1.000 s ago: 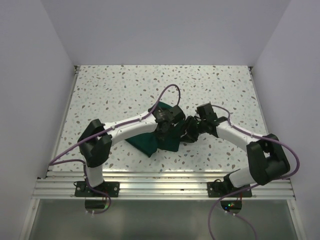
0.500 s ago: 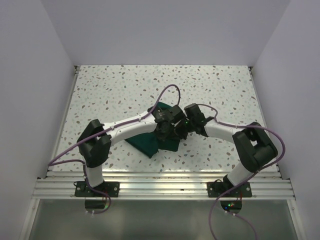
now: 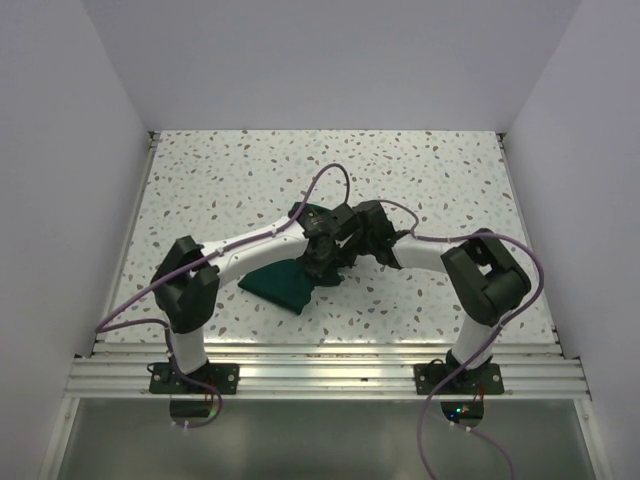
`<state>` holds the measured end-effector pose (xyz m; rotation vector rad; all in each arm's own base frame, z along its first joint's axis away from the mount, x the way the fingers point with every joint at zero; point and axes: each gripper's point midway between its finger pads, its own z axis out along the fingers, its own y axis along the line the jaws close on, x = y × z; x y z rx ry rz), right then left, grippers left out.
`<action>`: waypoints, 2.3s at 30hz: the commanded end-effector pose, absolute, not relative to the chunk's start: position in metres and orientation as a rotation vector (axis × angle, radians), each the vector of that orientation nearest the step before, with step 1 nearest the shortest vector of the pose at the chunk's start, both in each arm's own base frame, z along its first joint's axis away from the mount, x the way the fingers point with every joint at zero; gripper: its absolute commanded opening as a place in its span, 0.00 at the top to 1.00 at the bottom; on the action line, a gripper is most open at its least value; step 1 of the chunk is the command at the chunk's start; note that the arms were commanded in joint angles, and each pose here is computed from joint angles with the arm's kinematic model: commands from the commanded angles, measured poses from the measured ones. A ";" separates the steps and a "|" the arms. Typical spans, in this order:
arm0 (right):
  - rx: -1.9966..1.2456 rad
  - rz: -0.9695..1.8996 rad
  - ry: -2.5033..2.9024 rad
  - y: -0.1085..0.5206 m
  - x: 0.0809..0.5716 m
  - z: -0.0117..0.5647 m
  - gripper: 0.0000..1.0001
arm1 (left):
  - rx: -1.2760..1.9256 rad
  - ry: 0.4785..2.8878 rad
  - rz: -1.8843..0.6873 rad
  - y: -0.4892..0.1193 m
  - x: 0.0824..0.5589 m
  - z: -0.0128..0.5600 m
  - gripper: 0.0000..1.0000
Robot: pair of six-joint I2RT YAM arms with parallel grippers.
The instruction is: Prepare the surgical pack
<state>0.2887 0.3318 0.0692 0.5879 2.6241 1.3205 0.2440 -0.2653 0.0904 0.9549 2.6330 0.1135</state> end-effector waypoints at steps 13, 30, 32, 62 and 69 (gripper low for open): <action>0.465 1.290 2.564 0.270 0.299 0.089 0.81 | 0.910 2.476 -0.216 -0.296 0.250 0.144 1.00; 0.362 1.513 2.495 0.347 0.289 0.093 0.87 | 0.918 2.509 -0.231 -0.294 0.249 0.135 1.00; 0.318 1.568 2.461 0.372 0.289 0.098 0.87 | 0.921 2.511 -0.228 -0.294 0.249 0.135 1.00; 0.264 1.385 2.582 0.291 0.264 0.084 0.80 | 0.920 2.517 -0.230 -0.293 0.248 0.127 1.00; 0.219 1.513 2.518 0.356 0.267 0.077 0.82 | 0.924 2.512 -0.267 -0.297 0.246 0.134 1.00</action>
